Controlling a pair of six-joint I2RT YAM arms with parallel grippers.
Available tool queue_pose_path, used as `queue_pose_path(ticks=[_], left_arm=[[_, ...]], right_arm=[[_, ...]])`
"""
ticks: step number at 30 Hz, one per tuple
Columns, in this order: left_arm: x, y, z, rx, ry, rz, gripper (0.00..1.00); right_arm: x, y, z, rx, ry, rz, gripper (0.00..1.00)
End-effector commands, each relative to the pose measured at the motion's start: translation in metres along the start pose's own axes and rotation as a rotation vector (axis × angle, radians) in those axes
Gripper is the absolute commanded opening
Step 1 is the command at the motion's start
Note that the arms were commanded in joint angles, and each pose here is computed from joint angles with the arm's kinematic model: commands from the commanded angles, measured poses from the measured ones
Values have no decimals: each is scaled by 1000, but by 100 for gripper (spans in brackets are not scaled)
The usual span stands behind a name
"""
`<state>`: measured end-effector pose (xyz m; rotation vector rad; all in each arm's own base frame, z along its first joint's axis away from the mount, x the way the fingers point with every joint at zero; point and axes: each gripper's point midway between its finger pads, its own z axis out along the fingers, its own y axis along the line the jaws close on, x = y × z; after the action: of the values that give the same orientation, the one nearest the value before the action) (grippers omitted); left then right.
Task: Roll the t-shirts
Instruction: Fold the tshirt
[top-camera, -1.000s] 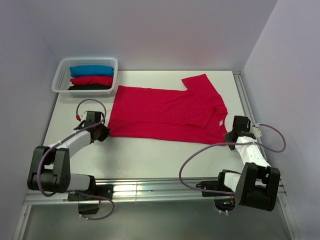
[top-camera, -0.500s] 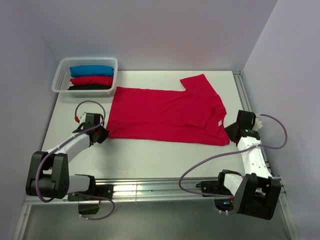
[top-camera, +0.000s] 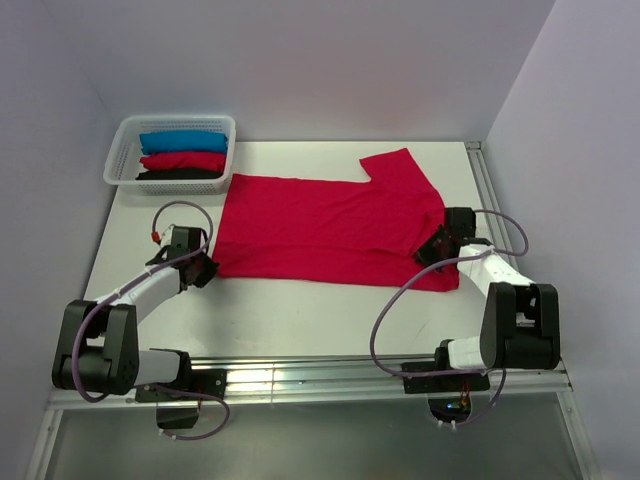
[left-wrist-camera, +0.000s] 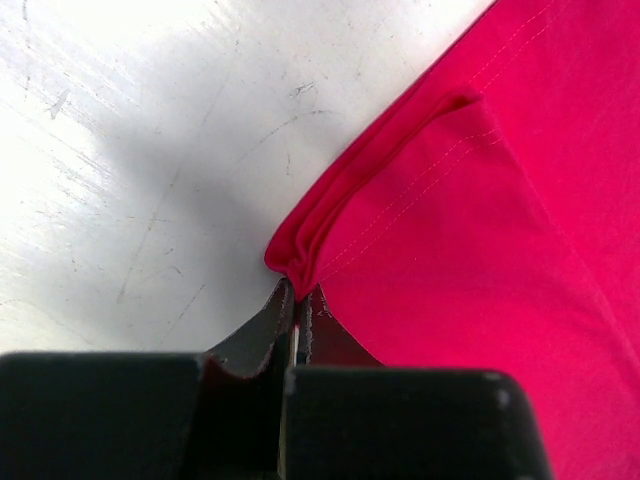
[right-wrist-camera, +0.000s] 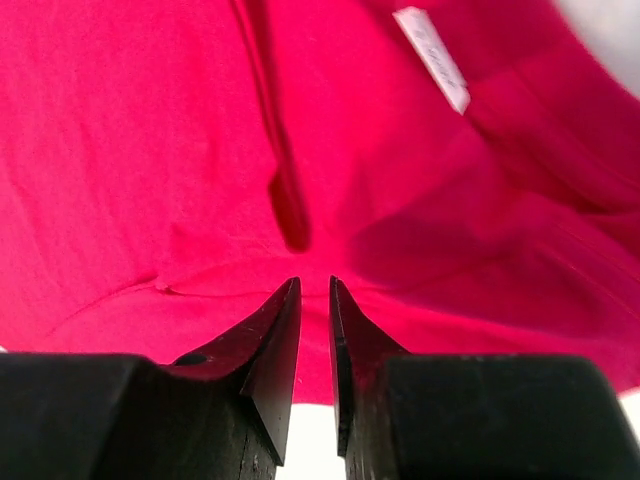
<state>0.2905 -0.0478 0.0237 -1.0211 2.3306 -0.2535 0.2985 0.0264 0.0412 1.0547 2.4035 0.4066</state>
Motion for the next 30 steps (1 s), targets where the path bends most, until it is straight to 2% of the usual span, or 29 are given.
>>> queue_pose_path(ticks=[1, 4, 9, 17, 20, 24, 30], left_arm=[[-4, -3, 1, 5, -5, 27, 0], [-3, -4, 1, 10, -3, 27, 0], [-4, -7, 1, 25, -2, 39, 0], [-5, -10, -5, 61, -19, 40, 0], [-6, -9, -3, 44, -11, 46, 0], [-7, -11, -2, 44, -13, 47, 0], [-7, -11, -2, 52, -17, 45, 0]], right_arm=[[-21, 37, -1, -117, -51, -5, 25], [-20, 38, 6, -104, -43, -11, 26], [-18, 39, 16, -92, -37, -12, 35], [-13, 37, 33, -64, -18, -5, 35], [-10, 35, 39, -56, -12, 0, 31], [-11, 36, 41, -54, -13, 3, 6], [-19, 43, 38, -58, -28, -11, 2]])
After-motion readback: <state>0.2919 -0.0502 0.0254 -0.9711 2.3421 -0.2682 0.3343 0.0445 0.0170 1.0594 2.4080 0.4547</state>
